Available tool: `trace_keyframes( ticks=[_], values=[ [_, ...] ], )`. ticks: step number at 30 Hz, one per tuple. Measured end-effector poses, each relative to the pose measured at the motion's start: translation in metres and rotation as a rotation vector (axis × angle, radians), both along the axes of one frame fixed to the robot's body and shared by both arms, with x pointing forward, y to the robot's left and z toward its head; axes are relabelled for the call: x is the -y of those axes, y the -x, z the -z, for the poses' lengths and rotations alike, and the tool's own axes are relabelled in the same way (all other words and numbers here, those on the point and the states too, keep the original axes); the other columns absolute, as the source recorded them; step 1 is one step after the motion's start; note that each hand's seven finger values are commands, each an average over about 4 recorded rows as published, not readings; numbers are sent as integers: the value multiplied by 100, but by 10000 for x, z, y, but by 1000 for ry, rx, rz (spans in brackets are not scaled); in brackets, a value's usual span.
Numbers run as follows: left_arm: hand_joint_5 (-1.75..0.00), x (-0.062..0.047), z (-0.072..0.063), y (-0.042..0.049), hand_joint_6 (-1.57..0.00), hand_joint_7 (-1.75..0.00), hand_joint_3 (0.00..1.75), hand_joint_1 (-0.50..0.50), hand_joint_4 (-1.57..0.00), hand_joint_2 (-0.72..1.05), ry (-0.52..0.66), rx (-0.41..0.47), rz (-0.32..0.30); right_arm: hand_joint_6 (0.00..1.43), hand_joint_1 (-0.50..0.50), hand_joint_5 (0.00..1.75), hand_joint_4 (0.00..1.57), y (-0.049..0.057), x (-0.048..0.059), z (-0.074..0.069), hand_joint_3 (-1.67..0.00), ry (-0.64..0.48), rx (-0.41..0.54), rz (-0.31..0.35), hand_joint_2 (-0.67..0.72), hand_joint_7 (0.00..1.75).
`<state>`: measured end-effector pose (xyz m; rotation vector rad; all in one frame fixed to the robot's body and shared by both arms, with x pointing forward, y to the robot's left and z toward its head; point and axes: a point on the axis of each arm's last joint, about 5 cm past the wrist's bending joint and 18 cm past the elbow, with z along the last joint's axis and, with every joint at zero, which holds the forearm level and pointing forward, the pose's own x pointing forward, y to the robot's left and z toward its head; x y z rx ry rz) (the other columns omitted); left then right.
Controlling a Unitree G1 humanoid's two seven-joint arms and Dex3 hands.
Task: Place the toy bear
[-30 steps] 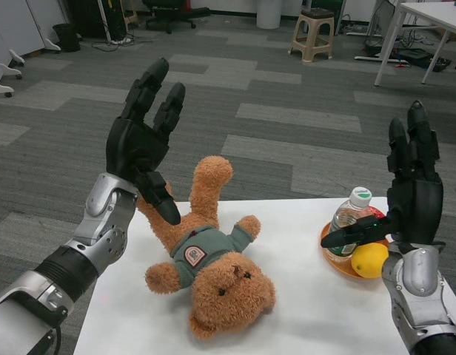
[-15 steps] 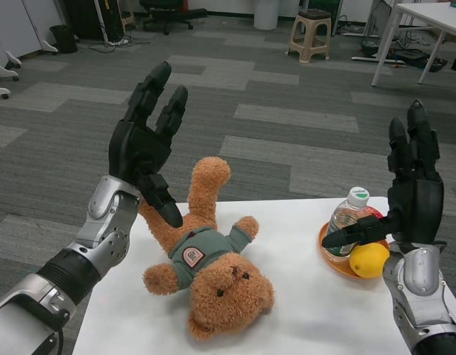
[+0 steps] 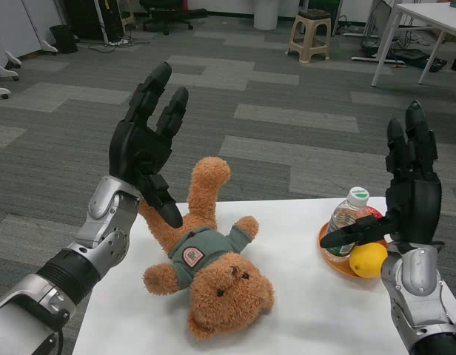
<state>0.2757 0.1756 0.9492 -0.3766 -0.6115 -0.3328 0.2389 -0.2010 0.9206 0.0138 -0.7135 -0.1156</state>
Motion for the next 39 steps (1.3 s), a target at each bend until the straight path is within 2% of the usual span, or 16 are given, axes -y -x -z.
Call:
trace_keyframes(
  ticks=[3,5,9,17,20,24,30,36,39],
  values=[
    [0,-1,0,0,0,-28,9,-48,0,-72,0,0,0,0,-42,0,0,0,-14,6,0,-6,-1,-2,34,0],
    [0,-4,-1,-1,0,-24,4,-48,0,-72,-1,0,0,0,-42,0,0,-1,-29,11,0,-13,-2,-3,34,0],
    [0,-8,-2,-1,0,-28,9,-48,0,-72,-1,-1,-1,0,-38,0,0,-1,-42,16,0,-19,-2,-5,34,0],
    [0,-16,-3,-3,0,-28,9,-50,0,-72,4,-2,-1,0,-41,0,0,-1,-70,26,0,-31,-4,-8,33,0],
    [0,-35,-6,-4,0,-28,9,-50,0,-72,8,-4,-4,0,-40,0,0,-1,-78,28,0,-34,-4,-9,34,0],
    [0,-58,-11,-5,0,-26,9,-50,0,-72,17,-7,-9,0,-40,0,0,-1,-82,29,0,-36,-4,-10,28,0],
    [0,-81,-17,-8,0,-24,9,-50,0,-72,31,-5,-19,0,-38,0,0,-1,-94,41,0,-37,-9,-10,30,0],
    [0,-108,14,-14,0,-28,9,-50,0,-72,31,-23,-33,0,-38,0,0,-3,-108,71,0,-42,-22,-6,28,0],
    [0,-120,27,-17,0,-24,7,-50,0,-72,33,-31,-38,0,-41,0,0,-7,-106,80,0,-40,-27,-2,28,0]
  ],
)
